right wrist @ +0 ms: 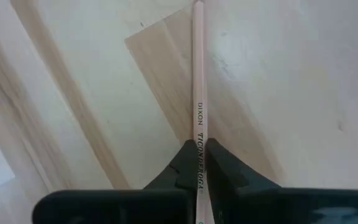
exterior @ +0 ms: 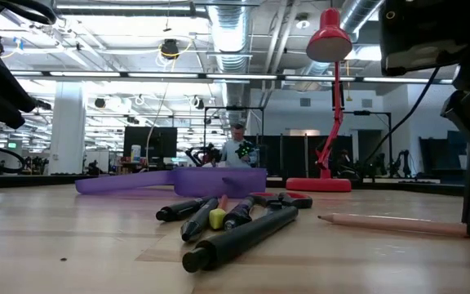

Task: Pick & place school supplies into a supply box
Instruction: Put the pink pencil into the violet supply box

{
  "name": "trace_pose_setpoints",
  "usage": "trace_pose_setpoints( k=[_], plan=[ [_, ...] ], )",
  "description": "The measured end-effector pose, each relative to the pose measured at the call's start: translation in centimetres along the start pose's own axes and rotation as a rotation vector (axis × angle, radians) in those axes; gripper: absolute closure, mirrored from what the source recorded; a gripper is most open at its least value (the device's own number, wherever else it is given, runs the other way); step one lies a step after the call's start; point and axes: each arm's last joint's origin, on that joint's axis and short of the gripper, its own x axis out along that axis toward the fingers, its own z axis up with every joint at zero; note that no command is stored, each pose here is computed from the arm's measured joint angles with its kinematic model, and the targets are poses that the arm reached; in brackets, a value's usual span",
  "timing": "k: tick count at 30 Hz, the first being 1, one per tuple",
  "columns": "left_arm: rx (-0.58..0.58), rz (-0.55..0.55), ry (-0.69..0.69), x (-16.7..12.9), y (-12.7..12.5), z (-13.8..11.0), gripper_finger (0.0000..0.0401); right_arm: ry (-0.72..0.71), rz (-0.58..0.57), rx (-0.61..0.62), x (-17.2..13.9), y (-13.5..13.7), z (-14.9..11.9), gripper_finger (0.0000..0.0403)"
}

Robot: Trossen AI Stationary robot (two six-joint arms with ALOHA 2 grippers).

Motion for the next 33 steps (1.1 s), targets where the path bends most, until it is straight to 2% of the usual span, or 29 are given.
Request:
trace_pose_setpoints(
  k=[12, 17, 19, 24, 29, 33],
  plan=[
    [0.006, 0.001, -0.001, 0.0, 0.0, 0.0, 0.0302, -0.059, -0.097, 0.018, 0.1, -0.6, -0.1, 0.0402],
    [0.005, 0.001, -0.002, 0.0, 0.0, 0.0, 0.0302, -0.041, -0.239, -0.007, -0.6, -1.3, 0.0, 0.0402],
    [0.004, 0.003, -0.008, 0.0, 0.0, 0.0, 0.0302, -0.032, -0.335, -0.035, -1.2, -1.9, 0.1, 0.0403],
    [-0.002, 0.005, -0.026, 0.0, 0.0, 0.1, 0.0302, -0.085, -0.486, -0.064, -3.4, -2.8, 1.3, 0.0403],
    [-0.004, 0.004, -0.027, 0.0, 0.0, 0.1, 0.0302, -0.128, -0.573, -0.106, -4.6, -3.5, 3.0, 0.0403],
    [-0.004, 0.004, -0.028, 0.0, 0.0, 0.1, 0.0302, -0.148, -0.597, -0.130, -4.8, -4.1, 5.0, 0.0403]
  ],
)
